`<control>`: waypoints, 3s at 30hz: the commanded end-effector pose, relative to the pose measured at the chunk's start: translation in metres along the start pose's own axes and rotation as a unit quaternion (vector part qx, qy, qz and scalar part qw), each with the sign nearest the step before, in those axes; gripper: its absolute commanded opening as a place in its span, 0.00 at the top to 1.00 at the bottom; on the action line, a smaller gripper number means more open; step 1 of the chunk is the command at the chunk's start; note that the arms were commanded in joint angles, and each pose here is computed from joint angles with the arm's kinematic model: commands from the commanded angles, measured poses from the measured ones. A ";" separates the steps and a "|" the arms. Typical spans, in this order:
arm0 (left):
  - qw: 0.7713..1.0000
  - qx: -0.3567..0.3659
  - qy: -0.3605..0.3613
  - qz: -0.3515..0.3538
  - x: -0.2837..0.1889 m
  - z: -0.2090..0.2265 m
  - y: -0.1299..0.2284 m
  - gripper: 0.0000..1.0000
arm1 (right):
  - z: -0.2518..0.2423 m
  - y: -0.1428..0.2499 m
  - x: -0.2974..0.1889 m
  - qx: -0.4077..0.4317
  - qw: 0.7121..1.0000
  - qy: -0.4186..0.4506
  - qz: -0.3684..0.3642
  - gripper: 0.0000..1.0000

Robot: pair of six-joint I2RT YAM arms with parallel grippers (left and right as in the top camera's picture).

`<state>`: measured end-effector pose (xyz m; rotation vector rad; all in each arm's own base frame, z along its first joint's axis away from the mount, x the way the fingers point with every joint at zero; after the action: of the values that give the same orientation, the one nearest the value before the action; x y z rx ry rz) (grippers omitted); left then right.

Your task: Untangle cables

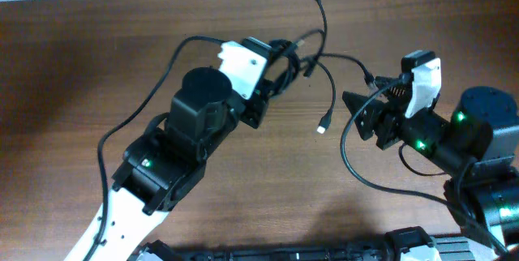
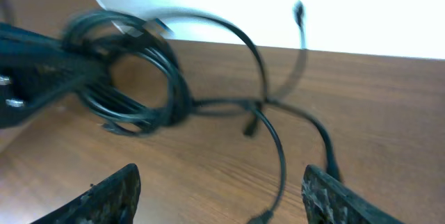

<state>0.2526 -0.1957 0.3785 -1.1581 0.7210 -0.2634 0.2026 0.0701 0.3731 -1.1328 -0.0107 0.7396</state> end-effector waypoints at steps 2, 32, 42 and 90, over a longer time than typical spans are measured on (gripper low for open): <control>0.978 0.141 0.144 -0.061 -0.002 -0.029 -0.013 1.00 | 0.011 0.002 -0.005 -0.038 0.998 -0.044 0.003 0.26; 0.872 0.394 0.259 -0.130 0.001 -0.058 0.002 1.00 | 0.016 0.020 -0.007 -0.231 0.968 -0.092 0.039 0.25; 0.860 0.395 0.285 -0.152 -0.003 -0.064 0.001 1.00 | 0.019 0.017 -0.007 -0.237 0.965 -0.105 0.029 0.25; 0.994 0.084 0.070 0.001 0.018 -0.014 0.001 0.01 | 0.008 -0.003 -0.003 -0.169 0.985 -0.029 -0.012 0.96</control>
<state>0.2377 -0.2330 0.3599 -0.7252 0.8857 -0.7102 0.1983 0.0757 0.3751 -1.4688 -0.2147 0.7994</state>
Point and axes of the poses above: each gripper's point midway between its finger pads, its own x axis out along the fingers, its own z axis along the line the jaws close on, y = z × x, the point moved 7 cm from there along -x, back along the fingers, and after that the axes turned 11 degrees about x, right-handed, at the moved point
